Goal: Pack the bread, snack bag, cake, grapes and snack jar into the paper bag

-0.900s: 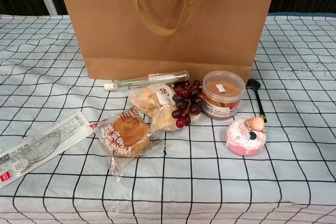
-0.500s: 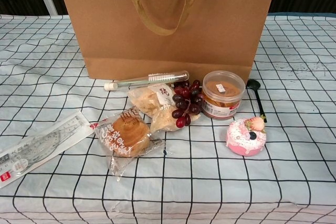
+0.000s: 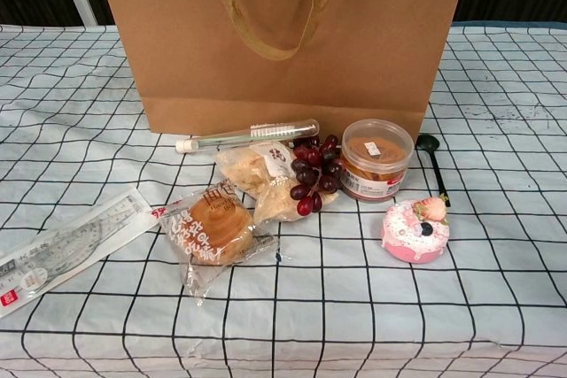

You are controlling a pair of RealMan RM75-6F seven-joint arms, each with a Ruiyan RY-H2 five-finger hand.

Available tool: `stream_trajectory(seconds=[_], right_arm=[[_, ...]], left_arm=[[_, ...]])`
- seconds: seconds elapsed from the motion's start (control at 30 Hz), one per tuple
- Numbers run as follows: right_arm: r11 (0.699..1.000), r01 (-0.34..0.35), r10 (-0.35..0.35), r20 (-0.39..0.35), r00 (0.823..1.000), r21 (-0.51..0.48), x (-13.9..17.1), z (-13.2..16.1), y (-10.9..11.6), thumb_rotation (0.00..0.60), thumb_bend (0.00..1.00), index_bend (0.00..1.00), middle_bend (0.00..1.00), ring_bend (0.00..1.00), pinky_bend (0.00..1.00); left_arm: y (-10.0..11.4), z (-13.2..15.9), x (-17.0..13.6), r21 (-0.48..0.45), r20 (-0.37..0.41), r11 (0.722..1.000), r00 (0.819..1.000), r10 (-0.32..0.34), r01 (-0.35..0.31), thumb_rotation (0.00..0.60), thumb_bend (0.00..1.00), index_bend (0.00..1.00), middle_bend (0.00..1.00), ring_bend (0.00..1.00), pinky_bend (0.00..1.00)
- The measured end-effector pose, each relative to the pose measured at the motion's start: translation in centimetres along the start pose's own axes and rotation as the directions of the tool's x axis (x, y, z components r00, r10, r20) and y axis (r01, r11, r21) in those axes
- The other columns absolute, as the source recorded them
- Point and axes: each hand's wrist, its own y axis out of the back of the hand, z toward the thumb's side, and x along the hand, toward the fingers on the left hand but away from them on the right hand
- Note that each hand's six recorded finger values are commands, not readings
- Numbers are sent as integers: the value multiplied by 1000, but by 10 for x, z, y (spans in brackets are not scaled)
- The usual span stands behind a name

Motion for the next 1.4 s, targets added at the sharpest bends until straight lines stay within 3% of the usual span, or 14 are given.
stream_trajectory(seconds=[0.17, 0.27, 0.33, 0.47, 0.63, 0.73, 0.8, 0.97, 1.23, 1.4], right_arm=[[1000, -27, 24, 118, 993, 16, 36, -23, 3, 600, 221, 100, 164, 263, 242], [1000, -13, 10, 203, 979, 11, 64, -35, 10, 600, 222, 100, 164, 263, 242], [1000, 4, -6, 267, 964, 6, 83, -42, 14, 600, 221, 100, 165, 263, 242], [999, 30, -16, 354, 935, -33, 107, -49, 14, 600, 221, 102, 174, 263, 242], [999, 50, -40, 393, 919, -17, 120, -55, 14, 600, 221, 105, 180, 262, 241], [998, 59, -50, 403, 914, -11, 122, -58, 15, 600, 220, 104, 181, 262, 242], [999, 52, -46, 409, 912, -3, 124, -61, 15, 600, 220, 106, 180, 262, 242], [998, 57, -46, 419, 907, -12, 126, -66, 17, 600, 221, 106, 181, 262, 241], [999, 54, -48, 429, 902, -2, 127, -72, 17, 600, 221, 105, 180, 262, 242], [999, 39, -39, 433, 901, 8, 128, -74, 13, 600, 221, 102, 181, 262, 242]], left_arm=[[-5, -2, -39, 8, -14, 997, 997, -73, 73, 600, 60, 86, 192, 15, 92], [-17, -4, -77, 33, -17, 987, 987, -158, 158, 600, 57, 84, 183, 12, 62], [-30, -8, -106, 39, -36, 971, 971, -236, 238, 600, 53, 78, 174, 9, 51], [-55, -9, -144, -5, -53, 925, 924, -379, 380, 600, 21, 69, 154, 9, 51], [-90, -10, -168, -36, -64, 850, 848, -527, 525, 600, 16, 65, 127, 7, 51], [-112, -13, -175, -62, -86, 809, 805, -588, 584, 600, 16, 64, 115, 7, 51], [-126, -13, -174, -78, -91, 793, 788, -609, 604, 600, 16, 65, 112, 7, 51], [-152, -7, -162, -93, -55, 780, 779, -624, 618, 600, 16, 77, 111, 7, 51], [-177, 5, -135, -148, -1, 814, 823, -568, 562, 600, 17, 88, 113, 7, 53], [-190, 18, -120, -158, 47, 815, 829, -557, 557, 600, 32, 142, 116, 7, 55]])
